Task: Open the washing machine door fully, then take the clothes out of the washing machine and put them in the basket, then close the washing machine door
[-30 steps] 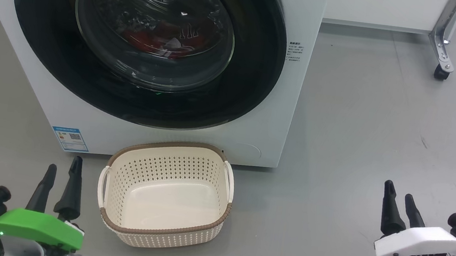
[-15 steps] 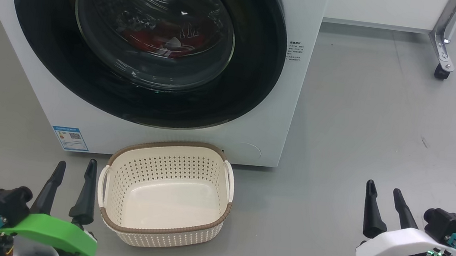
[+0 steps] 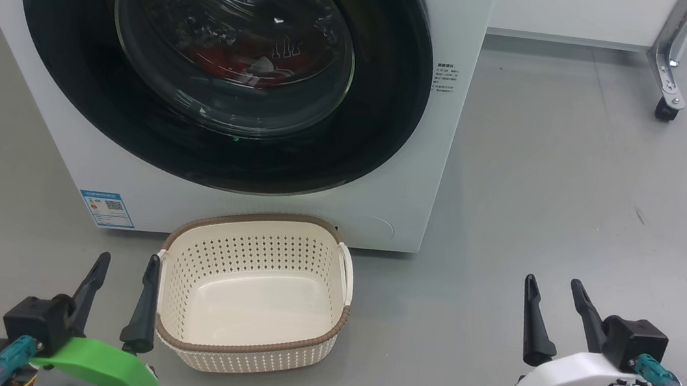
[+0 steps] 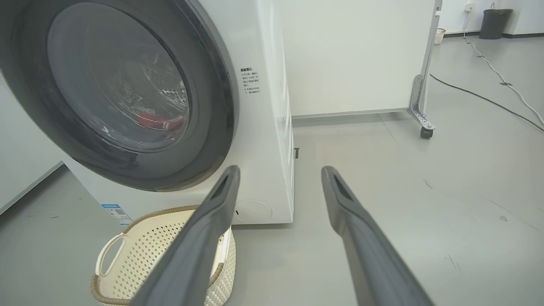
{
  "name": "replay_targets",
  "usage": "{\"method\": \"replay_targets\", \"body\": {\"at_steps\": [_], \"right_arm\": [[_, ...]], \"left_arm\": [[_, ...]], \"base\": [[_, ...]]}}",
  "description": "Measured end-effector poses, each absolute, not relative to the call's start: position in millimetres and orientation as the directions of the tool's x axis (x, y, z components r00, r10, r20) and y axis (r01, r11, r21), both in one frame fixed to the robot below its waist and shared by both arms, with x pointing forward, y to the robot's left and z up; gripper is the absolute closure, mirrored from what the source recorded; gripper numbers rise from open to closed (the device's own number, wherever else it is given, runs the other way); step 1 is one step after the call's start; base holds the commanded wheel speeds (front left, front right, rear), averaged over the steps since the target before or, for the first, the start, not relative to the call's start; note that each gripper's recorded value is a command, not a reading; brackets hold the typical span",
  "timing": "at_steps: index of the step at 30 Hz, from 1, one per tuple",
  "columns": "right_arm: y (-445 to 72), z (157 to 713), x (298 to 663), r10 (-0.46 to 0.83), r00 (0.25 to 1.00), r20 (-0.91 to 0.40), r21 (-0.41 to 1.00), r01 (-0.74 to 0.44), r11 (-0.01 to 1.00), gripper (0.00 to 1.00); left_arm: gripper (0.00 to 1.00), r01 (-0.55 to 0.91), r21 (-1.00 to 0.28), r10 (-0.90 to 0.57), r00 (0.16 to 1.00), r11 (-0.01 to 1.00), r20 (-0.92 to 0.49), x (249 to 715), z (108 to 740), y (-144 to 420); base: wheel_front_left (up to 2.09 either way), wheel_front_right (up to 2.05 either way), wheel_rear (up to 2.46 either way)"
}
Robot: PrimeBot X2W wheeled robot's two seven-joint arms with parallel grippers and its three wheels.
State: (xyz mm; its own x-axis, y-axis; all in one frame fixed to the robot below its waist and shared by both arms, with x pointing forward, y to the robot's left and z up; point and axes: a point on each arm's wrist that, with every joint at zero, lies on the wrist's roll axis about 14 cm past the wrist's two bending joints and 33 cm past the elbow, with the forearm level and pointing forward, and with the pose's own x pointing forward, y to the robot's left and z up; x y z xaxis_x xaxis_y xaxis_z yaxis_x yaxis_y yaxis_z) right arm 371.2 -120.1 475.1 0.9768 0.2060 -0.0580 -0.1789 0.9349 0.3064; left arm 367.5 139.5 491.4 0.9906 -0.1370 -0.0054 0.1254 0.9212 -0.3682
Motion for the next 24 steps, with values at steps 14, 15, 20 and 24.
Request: {"method": "replay_targets", "body": {"at_steps": [14,15,20,24], "right_arm": [[-109.8,476.7,370.4,0.238,0.971,-0.033,0.194,-0.228,0.954,0.00],[-110.1,476.2,370.6,0.237,0.971,-0.034,0.195,-0.226,0.954,0.00],[-113.1,474.6,371.6,0.224,0.974,-0.039,0.199,-0.212,0.957,0.00],[-115.6,473.9,372.6,0.210,0.977,-0.042,0.200,-0.197,0.960,0.00]], "left_arm": [[0.00,0.140,-0.286,-0.147,0.989,0.948,-0.004,363.8,485.0,134.7],[0.00,0.138,-0.287,-0.146,0.989,0.948,-0.006,363.6,484.3,134.7],[0.00,0.122,-0.295,-0.134,0.991,0.948,-0.023,362.8,479.1,136.5],[0.00,0.114,-0.295,-0.128,0.991,0.949,-0.030,362.3,476.8,138.5]], "base": [[0.00,0.00,0.00],[0.00,0.00,0.00],[0.00,0.00,0.00],[0.00,0.00,0.00]]}}
